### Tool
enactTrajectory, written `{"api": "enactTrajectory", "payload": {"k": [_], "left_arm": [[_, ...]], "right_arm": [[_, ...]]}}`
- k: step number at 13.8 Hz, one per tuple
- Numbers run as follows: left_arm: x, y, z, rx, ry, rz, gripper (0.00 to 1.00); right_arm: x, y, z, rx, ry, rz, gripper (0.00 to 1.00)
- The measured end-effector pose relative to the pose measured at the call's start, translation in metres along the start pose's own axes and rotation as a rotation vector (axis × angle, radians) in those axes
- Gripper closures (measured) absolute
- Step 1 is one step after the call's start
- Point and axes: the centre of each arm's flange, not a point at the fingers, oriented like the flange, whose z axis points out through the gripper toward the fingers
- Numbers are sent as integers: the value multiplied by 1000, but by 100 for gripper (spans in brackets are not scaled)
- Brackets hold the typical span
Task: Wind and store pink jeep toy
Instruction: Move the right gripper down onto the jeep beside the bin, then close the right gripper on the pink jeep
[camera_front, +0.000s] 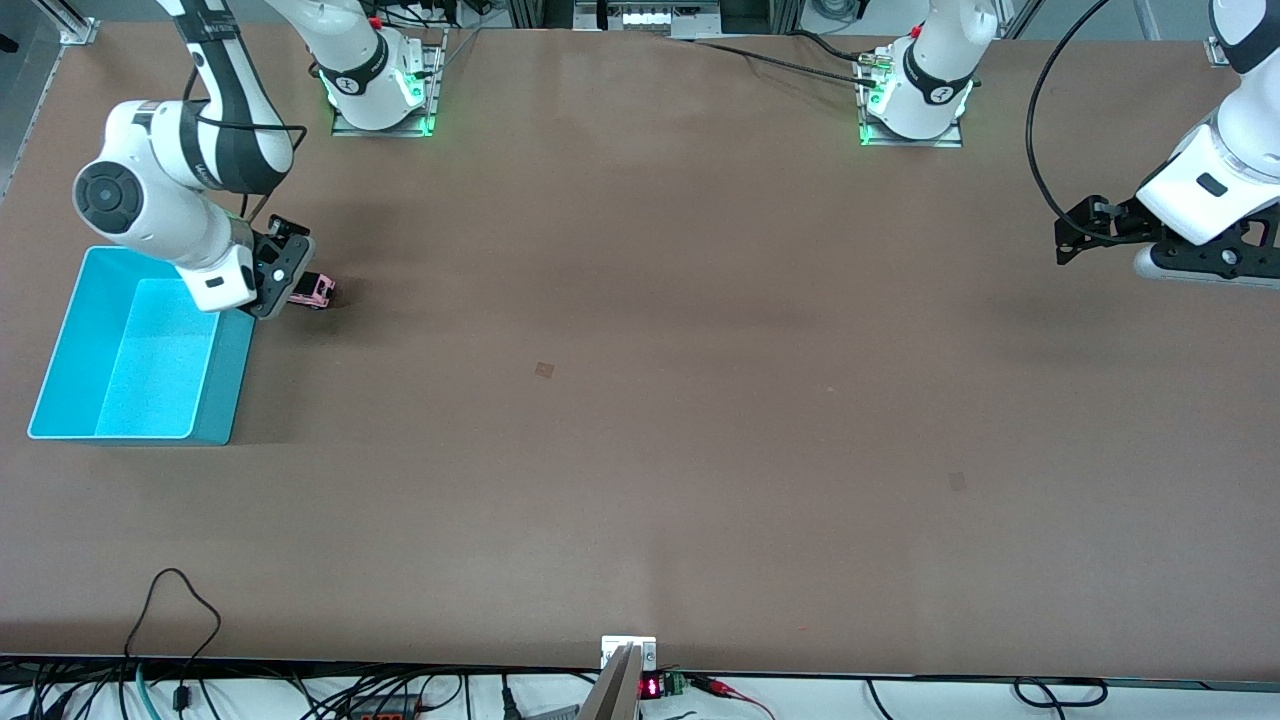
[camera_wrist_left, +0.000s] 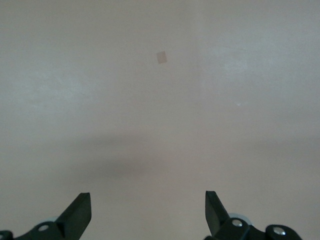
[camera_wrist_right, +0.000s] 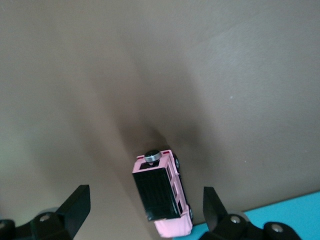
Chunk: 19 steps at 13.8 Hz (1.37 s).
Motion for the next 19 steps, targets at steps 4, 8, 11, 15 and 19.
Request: {"api": "enactTrajectory", "payload": {"k": [4,8,11,15,19], "left_arm": [[0,0,0,0,-4,0,0],[-1,0,1,0,-9,1,0],[-1,1,1,-1,-10,1,0],[-1,1,-1,0,-7,1,0],[-2,1,-1,-1,-13,1,0]], "right_arm": [[-31,-8,44,-75,40,-75,0],[-54,-6,74,-81,52,-79,0],[-56,-9,84,-81,53,-89,4],[-56,-8,82,-90,55,-99,47],[-53,1,67,-123,63,-86,48]]}}
